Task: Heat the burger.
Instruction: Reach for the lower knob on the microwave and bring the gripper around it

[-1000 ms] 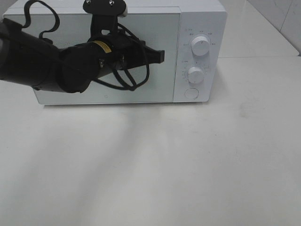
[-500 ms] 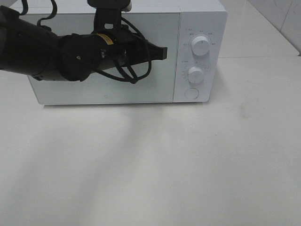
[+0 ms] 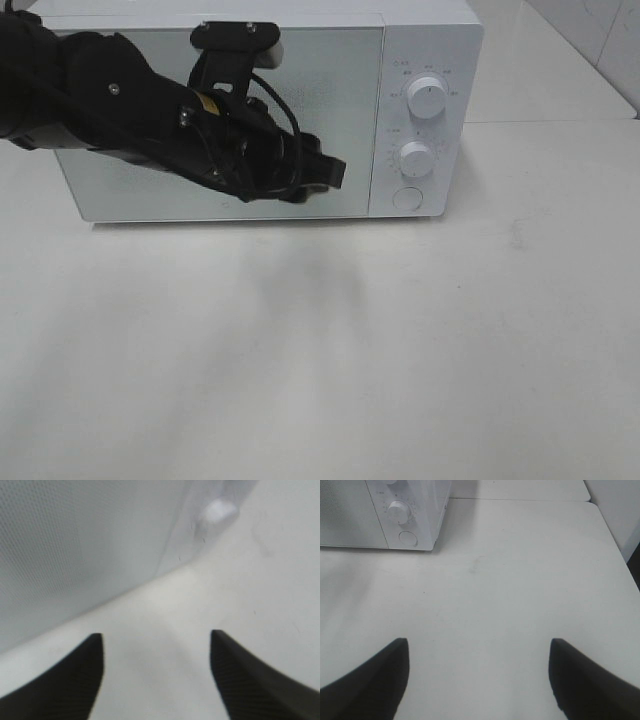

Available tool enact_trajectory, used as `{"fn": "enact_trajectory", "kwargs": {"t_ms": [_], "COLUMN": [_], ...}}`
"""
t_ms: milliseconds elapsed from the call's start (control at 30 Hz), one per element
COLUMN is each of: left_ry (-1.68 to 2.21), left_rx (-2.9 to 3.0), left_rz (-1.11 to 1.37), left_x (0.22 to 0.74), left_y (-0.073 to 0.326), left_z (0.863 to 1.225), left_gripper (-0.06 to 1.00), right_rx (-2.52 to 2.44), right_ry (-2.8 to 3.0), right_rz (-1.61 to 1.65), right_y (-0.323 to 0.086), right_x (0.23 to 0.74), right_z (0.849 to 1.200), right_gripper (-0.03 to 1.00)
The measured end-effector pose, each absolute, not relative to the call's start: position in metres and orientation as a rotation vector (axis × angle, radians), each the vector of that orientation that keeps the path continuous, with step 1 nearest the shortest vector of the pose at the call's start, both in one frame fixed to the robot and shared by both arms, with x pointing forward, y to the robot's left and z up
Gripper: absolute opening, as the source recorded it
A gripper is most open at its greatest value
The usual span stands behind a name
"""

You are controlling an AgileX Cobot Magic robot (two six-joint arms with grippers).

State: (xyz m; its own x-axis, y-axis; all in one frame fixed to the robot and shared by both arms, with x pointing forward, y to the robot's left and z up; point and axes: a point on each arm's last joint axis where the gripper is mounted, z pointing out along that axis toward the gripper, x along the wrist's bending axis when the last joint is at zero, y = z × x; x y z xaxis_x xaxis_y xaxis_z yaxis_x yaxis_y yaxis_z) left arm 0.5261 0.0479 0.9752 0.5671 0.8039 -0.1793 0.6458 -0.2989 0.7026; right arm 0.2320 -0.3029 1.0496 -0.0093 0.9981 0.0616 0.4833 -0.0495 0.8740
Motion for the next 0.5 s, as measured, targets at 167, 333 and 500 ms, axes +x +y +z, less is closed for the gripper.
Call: {"fn": "enact_trajectory", "kwargs": {"t_ms": [167,333,500], "left_ry": [1.175,1.158,1.105], "left_rx": [2.199,2.430,2.652], "left_rz": [0.141,0.023,-0.006], "left_x": [0.511,0.491,0.471], "left_y": [0.053,0.066,0.087], "left_z": [0.974,0.975,0.993], "left_gripper": [0.94,0.99,0.99], "right_rx": [1.606,1.606,1.606], "right_ry": [1.564,1.564,1.564], "right_rz": [0.989,0.989,0.989], "right_y": [-0.303,-0.303,-0.303], "right_x": [0.232,0.232,0.232], "right_z": [1.050,1.050,1.050], "right_gripper": [0.75,0.75,0.75]}}
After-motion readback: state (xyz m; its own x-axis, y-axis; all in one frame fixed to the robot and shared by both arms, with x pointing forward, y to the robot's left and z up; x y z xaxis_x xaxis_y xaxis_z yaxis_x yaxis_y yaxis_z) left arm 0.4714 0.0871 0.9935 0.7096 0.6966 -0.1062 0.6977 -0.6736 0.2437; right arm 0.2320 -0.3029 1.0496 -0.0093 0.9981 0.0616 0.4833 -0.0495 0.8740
